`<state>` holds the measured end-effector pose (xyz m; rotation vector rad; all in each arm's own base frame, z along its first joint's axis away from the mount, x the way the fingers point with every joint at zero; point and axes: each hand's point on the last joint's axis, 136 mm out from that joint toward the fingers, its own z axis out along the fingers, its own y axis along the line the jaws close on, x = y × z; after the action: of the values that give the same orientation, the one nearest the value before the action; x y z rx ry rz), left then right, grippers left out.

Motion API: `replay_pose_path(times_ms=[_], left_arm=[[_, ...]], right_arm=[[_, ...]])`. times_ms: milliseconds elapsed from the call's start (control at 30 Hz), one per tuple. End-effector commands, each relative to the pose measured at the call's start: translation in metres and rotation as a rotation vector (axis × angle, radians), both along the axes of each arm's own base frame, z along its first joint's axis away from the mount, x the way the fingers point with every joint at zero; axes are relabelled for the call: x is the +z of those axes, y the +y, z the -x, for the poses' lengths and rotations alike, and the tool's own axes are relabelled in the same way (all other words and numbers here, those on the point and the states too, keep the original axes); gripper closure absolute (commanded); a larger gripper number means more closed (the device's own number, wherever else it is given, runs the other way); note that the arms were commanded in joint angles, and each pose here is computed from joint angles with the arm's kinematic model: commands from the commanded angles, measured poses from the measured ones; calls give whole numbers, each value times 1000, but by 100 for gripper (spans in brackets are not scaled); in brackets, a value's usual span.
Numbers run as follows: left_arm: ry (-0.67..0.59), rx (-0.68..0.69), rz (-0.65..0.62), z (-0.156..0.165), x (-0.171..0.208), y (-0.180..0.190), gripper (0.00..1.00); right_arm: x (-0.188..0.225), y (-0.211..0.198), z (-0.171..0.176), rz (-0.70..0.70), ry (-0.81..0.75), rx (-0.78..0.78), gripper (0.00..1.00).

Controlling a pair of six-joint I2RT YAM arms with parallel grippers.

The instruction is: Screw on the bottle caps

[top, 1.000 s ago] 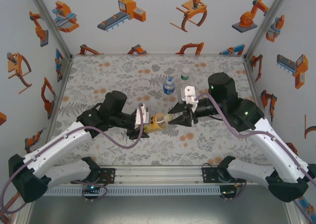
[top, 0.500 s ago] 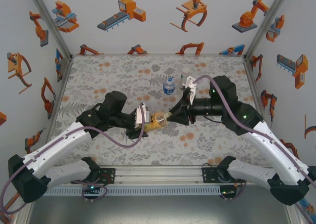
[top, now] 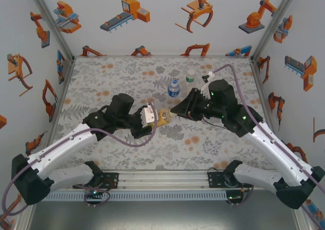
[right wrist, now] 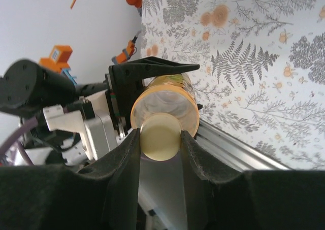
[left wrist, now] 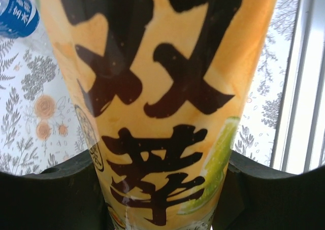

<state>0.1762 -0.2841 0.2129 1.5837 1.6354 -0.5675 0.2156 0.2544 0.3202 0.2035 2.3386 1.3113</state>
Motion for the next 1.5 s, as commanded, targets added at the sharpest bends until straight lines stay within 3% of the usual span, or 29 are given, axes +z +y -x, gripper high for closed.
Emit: replay_pose_path(times_ms=[0, 100, 267, 400, 733, 867, 1200, 1467], left_arm=[[-98, 62, 58, -20, 27, -11, 99], [-96, 66, 50, -19, 24, -11, 78], [-116, 101, 49, -23, 22, -5, 28], [-141, 140, 42, -26, 23, 4, 2], [-143, 229, 45, -24, 20, 30, 3], [-146, 259, 54, -24, 19, 38, 3], [-117, 287, 97, -16, 20, 46, 3], [-103, 296, 118, -13, 20, 47, 3]], right_arm=[[-14, 9, 7, -54, 176, -27, 100], [-16, 6, 3, -41, 163, -48, 100], [-21, -1, -6, 49, 84, -47, 100], [-25, -10, -18, 164, 24, -47, 100], [-23, -53, -77, 752, -260, -34, 100], [-18, -62, -110, 901, -327, -33, 100], [-34, -54, -187, 971, -334, 19, 100], [-62, -49, -209, 955, -269, 58, 100]])
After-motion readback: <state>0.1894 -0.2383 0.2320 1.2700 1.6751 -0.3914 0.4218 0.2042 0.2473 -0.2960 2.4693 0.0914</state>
